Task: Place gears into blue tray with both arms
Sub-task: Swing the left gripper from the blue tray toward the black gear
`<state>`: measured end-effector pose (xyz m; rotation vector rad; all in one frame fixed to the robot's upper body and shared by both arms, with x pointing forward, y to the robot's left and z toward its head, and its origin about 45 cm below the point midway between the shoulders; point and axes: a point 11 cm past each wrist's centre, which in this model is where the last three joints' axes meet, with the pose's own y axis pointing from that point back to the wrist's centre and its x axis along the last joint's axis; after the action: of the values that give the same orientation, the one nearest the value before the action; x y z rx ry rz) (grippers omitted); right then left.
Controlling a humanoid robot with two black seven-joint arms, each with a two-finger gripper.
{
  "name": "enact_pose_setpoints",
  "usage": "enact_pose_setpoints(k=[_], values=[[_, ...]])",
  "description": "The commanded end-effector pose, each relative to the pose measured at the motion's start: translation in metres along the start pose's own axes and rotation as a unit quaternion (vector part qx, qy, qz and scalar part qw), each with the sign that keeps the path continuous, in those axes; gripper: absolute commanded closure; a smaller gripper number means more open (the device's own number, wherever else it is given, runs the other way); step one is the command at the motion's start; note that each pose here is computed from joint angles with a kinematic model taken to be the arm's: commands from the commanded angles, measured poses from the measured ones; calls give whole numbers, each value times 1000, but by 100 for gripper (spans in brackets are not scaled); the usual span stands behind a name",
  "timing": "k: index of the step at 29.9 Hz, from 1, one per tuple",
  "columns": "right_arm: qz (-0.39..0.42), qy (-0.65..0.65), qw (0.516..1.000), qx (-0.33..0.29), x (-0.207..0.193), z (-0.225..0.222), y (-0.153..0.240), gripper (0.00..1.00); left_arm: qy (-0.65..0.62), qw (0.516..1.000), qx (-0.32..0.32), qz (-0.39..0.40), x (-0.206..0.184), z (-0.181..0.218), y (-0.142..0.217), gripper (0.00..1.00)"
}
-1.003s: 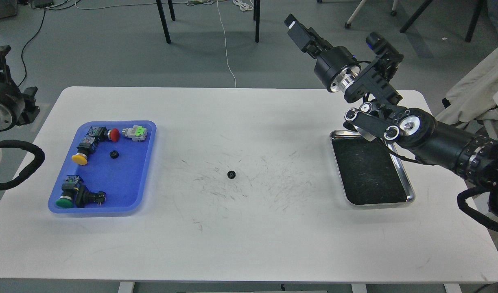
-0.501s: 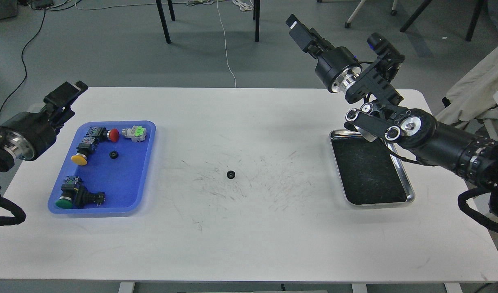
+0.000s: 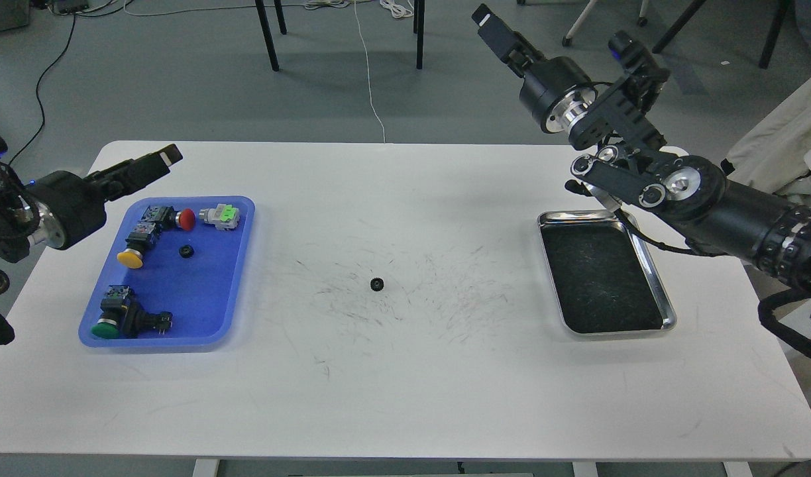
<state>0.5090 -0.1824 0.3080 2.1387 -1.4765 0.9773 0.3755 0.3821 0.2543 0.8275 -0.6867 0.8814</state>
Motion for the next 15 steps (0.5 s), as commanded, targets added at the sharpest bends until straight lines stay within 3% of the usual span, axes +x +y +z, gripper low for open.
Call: enact_pose_setpoints(k=[1, 9, 15], values=[[5, -6, 1000, -9, 12, 5, 3, 13, -8, 999, -16, -41, -19, 10, -14, 2], [15, -26, 1000, -10, 49, 2, 9, 13, -59, 990, -92, -85, -31, 48, -34, 2], [27, -49, 998, -24, 61, 8, 11, 12, -189, 954, -157, -169, -91, 64, -40, 2]])
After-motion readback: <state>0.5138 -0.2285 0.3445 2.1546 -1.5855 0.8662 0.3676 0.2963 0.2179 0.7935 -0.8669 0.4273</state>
